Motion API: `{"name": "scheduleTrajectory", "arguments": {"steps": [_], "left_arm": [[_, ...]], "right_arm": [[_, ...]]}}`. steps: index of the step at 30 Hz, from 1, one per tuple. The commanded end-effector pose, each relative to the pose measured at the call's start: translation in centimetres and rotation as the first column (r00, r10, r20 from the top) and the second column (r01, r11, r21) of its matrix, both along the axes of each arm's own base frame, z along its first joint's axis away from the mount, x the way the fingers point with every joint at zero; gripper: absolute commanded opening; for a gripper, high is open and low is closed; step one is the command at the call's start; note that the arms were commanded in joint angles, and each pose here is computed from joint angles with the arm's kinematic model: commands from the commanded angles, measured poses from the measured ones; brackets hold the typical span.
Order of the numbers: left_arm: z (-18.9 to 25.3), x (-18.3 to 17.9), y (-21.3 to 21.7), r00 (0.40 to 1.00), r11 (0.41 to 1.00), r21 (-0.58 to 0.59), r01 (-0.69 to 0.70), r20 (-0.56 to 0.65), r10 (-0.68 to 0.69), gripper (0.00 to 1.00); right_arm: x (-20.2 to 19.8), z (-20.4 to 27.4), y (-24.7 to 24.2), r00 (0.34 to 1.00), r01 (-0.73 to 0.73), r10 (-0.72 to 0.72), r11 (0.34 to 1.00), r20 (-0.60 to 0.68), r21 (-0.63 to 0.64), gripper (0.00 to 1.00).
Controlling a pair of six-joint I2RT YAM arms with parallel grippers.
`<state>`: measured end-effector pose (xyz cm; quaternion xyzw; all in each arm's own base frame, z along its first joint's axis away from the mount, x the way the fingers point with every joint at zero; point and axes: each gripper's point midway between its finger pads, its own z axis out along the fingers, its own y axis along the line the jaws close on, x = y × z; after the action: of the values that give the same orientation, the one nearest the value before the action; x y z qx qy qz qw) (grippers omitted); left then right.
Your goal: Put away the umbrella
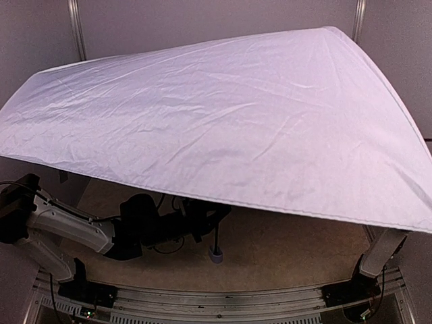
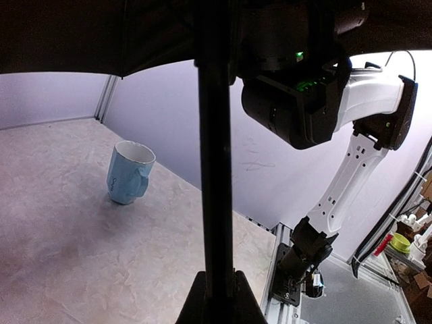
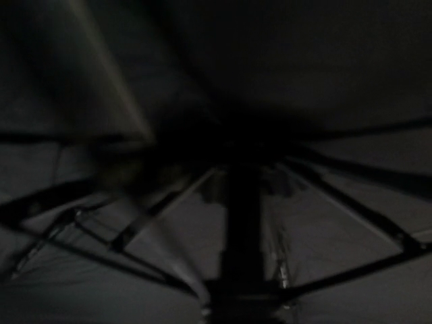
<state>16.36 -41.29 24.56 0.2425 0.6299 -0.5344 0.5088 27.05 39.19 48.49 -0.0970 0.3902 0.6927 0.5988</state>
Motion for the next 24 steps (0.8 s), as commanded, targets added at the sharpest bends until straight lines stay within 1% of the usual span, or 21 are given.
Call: {"name": "scheduleTrajectory", "arguments": {"steps": [1, 3, 5, 8, 10, 11, 14, 15, 20, 22, 24], "left_arm": [[3.8, -0.8, -0.2, 0.996, 0.994, -0.103, 0.034, 0.081, -0.026, 0.0], [3.9, -0.9, -0.3, 0.996, 0.994, -0.101, 0.038, 0.082, -0.029, 0.0], [4.0, -1.0, -0.3, 0.996, 0.994, -0.1, 0.041, 0.088, -0.032, 0.0], [4.2, -1.1, -0.3, 0.995, 0.994, -0.1, 0.043, 0.097, -0.034, 0.0], [4.1, -1.2, -0.3, 0.995, 0.994, -0.097, 0.046, 0.098, -0.037, 0.0], [4.0, -1.2, -0.3, 0.994, 0.994, -0.095, 0.045, 0.098, -0.036, 0.0], [4.0, -1.4, -0.3, 0.994, 0.994, -0.094, 0.048, 0.102, -0.039, 0.0], [4.0, -1.5, -0.4, 0.994, 0.994, -0.093, 0.051, 0.105, -0.041, 0.0], [4.3, -1.4, -0.1, 0.994, 0.995, -0.098, 0.038, 0.107, -0.028, 0.0], [4.8, -0.9, 0.2, 0.995, 0.996, -0.093, 0.007, 0.104, 0.003, 0.0], [5.2, 0.0, 0.6, 0.994, 0.996, -0.067, -0.055, 0.095, 0.062, 0.0]], "right_arm": [[-0.7, 1.6, -1.1, 0.999, -0.013, 0.011, 0.998, 0.043, 0.062, 0.34], [-0.6, 1.6, -0.8, 0.999, -0.018, 0.016, 0.999, 0.04, 0.051, 0.33], [-0.5, 1.5, -0.7, 0.999, -0.016, 0.014, 0.999, 0.034, 0.047, 0.29], [-0.5, 1.5, -1.1, 0.999, -0.008, 0.006, 0.998, 0.032, 0.06, 0.2], [-0.6, 1.6, -1.3, 0.999, -0.002, 0.0, 0.998, 0.035, 0.06, 0.18], [-0.6, 1.6, -1.3, 0.999, 0.0, -0.002, 0.998, 0.036, 0.06, 0.15], [-0.6, 1.8, -1.5, 0.999, 0.002, -0.005, 0.998, 0.041, 0.064, 0.01], [-0.7, 1.9, -1.6, 0.999, 0.002, -0.005, 0.998, 0.045, 0.066, 0.0], [-0.5, 1.4, -1.6, 0.999, 0.01, -0.011, 0.999, 0.032, 0.038, 0.01], [-0.1, 0.4, -1.3, 0.999, 0.035, -0.035, 0.999, 0.009, -0.012, 0.17], [0.8, -0.8, -1.3, 0.994, 0.104, -0.107, 0.99, -0.026, -0.091, 0.27]]}}
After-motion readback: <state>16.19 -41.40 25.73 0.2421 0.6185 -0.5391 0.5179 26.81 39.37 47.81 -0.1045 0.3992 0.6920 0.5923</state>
